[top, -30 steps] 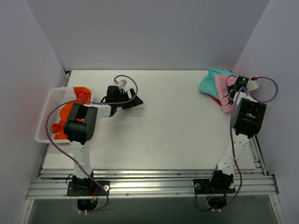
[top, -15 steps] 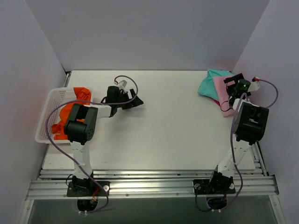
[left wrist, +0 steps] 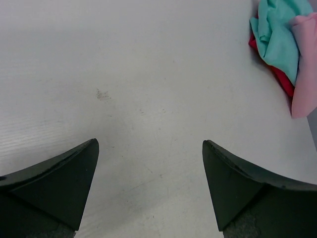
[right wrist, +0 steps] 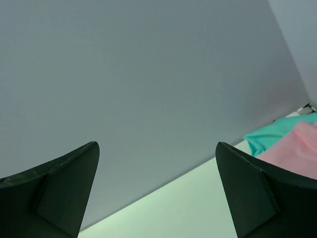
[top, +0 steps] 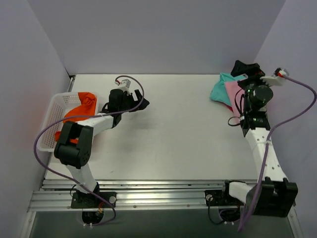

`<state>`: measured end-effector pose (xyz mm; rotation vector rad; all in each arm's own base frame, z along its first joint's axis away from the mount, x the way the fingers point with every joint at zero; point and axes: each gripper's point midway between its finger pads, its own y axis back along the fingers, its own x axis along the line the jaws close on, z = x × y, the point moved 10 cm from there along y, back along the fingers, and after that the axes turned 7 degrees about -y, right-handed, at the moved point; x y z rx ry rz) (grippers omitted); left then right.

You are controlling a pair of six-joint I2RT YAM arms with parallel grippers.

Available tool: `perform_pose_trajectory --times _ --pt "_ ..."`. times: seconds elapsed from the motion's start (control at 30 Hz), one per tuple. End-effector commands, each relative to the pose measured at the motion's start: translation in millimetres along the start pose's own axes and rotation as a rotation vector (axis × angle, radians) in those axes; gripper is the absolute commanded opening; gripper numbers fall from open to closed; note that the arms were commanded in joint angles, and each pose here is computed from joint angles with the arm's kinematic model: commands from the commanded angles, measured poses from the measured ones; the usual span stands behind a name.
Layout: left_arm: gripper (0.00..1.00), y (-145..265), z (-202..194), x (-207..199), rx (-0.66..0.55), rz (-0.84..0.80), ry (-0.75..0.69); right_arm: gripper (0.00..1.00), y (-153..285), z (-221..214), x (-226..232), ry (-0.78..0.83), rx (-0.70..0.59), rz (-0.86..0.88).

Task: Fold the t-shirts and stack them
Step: Put the neatly folded tshirt into the corner of the board with the right arm

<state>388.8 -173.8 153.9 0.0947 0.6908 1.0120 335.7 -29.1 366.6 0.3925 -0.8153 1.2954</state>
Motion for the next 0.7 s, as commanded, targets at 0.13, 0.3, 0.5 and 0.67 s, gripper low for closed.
perform_pose_trajectory --times 0.13,0.3,0.5,0.67 --pt "0.94 39 22 -66 -0.271 -0.005 -0.236 1.00 77 -102 -33 0.054 0.316 -0.049" --pt "0.94 67 17 -81 -0.337 0.083 -0.202 1.00 111 -157 -22 0.227 0.469 -0.153" --pt "0.94 96 13 -91 -0.357 0.168 -0.273 1.00 130 -158 0 0.311 0.399 -0.199" --pt "0.94 103 19 -95 -0.368 0.184 -0.289 1.00 135 -157 11 0.343 0.386 -0.192"
